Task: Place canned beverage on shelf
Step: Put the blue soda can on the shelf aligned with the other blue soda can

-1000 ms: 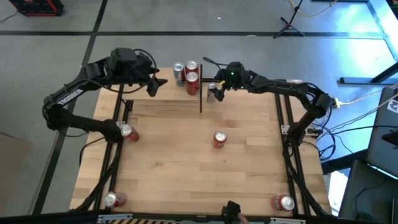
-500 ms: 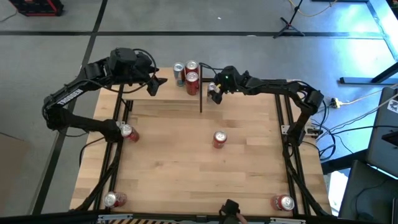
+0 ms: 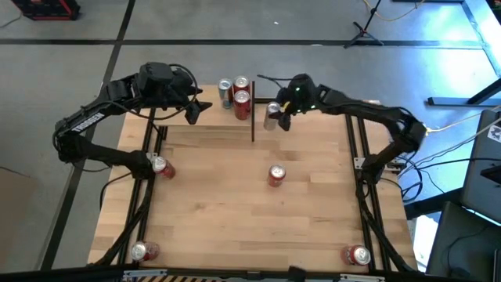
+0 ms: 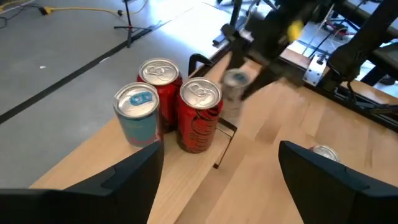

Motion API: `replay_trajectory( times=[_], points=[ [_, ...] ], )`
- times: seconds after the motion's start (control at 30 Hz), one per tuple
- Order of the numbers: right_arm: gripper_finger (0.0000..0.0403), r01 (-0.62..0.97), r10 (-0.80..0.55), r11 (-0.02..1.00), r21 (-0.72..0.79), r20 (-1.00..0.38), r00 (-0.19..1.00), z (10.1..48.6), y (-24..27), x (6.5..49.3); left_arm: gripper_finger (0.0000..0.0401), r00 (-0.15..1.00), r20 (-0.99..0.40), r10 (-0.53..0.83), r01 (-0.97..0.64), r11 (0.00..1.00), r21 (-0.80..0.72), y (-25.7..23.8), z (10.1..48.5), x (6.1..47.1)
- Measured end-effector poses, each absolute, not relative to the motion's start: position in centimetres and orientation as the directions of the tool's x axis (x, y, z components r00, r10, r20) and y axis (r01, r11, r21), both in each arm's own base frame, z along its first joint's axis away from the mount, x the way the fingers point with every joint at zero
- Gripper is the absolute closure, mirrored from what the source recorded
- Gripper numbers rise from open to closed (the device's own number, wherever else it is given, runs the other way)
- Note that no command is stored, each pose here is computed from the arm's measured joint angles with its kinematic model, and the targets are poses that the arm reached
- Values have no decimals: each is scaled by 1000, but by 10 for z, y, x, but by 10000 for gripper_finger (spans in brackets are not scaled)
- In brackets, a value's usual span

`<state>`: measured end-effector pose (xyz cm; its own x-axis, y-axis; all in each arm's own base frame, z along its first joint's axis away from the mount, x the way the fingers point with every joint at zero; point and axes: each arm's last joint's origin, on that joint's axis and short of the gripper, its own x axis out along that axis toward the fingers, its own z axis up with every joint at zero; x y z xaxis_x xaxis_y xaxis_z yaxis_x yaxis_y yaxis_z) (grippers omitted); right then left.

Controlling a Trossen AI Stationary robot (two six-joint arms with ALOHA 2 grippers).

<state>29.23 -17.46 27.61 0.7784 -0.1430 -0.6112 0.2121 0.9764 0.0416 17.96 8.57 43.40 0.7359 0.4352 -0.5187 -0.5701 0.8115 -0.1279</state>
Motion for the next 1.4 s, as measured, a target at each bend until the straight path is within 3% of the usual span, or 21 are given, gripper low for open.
replay_trajectory(
  times=[0.3, 0.43, 0.6, 0.77, 1.07, 1.4],
  points=[
    [210, -180, 293, 931, 318, -357, 887, 369, -137, 266, 95, 832, -487, 265, -406, 889, -211, 76, 437, 186],
    [210, -301, 376, 912, 278, -276, 885, 394, -116, 274, 95, 893, -411, 184, -314, 910, -273, 73, 443, 195],
    [210, -401, 430, 900, 174, -192, 882, 412, -89, 295, 95, 933, -343, 107, -229, 913, -338, 74, 444, 217],
    [210, -397, 405, 914, 84, -129, 905, 430, -78, 308, 95, 945, -326, -38, -106, 905, -413, 77, 433, 248],
    [210, -453, 457, 889, 68, -100, 884, 440, -77, 324, 95, 920, -239, -312, 160, 853, -497, 74, 420, 290],
    [210, -440, 440, 898, 15, -76, 895, 441, -78, 327, 95, 908, -194, -371, 238, 838, -492, 70, 423, 293]
  ],
)
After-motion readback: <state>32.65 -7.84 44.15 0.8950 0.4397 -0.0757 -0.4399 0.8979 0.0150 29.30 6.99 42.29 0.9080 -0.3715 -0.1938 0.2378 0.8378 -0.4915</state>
